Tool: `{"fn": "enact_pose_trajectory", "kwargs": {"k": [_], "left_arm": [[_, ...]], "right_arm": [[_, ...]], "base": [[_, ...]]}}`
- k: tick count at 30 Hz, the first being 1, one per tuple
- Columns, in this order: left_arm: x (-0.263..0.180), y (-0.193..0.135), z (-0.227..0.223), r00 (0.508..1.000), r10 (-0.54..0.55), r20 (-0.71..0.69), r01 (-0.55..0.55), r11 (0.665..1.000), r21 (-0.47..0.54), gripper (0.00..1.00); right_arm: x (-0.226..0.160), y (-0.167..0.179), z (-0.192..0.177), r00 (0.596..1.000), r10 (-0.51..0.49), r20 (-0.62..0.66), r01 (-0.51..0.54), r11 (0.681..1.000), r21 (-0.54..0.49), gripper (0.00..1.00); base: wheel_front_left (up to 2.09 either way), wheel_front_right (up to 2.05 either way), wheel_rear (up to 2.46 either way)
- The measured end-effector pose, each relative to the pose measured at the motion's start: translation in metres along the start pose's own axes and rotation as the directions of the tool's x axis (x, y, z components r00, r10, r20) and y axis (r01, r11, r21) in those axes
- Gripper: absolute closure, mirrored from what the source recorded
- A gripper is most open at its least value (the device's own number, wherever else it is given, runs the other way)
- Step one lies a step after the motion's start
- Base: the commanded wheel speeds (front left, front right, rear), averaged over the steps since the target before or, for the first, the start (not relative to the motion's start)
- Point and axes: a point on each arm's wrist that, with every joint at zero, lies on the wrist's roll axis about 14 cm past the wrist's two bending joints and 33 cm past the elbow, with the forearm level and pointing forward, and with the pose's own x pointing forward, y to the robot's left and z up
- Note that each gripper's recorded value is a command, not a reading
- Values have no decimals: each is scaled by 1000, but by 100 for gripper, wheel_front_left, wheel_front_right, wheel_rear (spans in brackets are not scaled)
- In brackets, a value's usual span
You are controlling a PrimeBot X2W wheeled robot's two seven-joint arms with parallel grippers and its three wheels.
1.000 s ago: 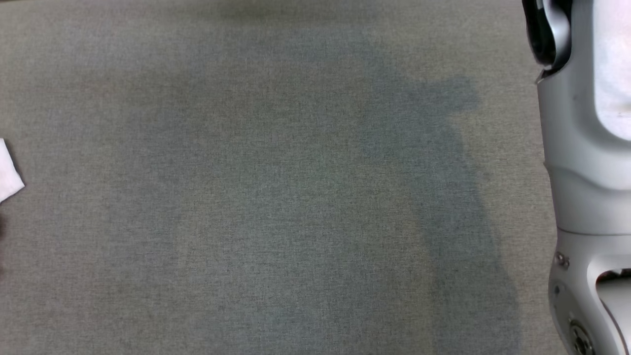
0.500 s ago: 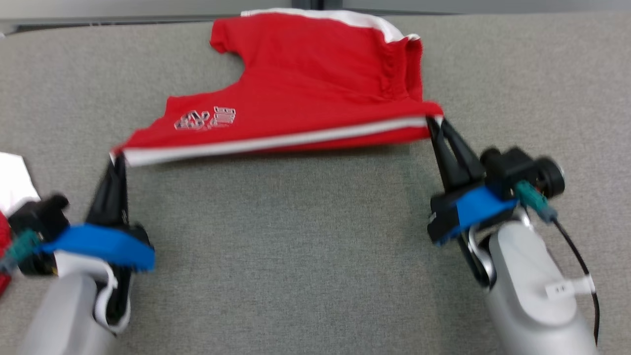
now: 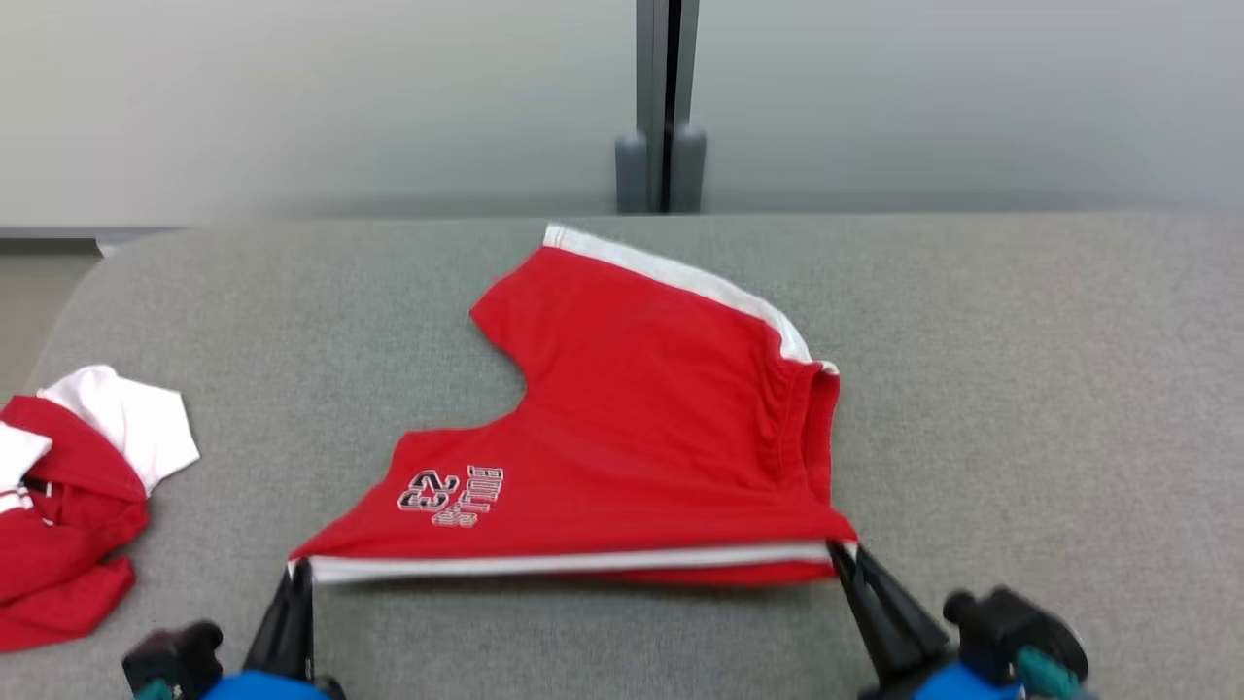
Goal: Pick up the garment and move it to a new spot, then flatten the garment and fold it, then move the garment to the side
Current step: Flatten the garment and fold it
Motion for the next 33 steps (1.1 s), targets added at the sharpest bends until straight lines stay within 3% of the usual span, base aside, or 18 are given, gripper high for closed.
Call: {"fn": "enact_pose_trajectory", "kwargs": {"k": [6, 13, 21, 29, 33], "left_arm": [[-32, -3, -14, 1000, 15, 2, -15, 1000, -13, 100], [-24, -20, 2, 998, -45, 49, 44, 999, 25, 100], [56, -57, 45, 973, -221, 69, 208, 964, 163, 100], [134, -73, 52, 938, -346, -32, 338, 886, 318, 100], [165, -79, 47, 920, -382, -82, 386, 853, 352, 100]], "right_arm": [[-50, 9, -18, 999, 5, -50, -3, 999, 44, 100], [-62, 4, -14, 999, -11, -33, 14, 997, 80, 100], [-15, -12, -7, 998, -65, -10, 66, 991, 120, 100], [26, -53, -9, 986, -166, -8, 166, 982, 92, 100], [41, -65, -5, 983, -185, 15, 182, 975, 131, 100]], "base": [[0, 0, 0], [0, 0, 0], [0, 0, 0], [0, 0, 0], [0, 0, 0]]}}
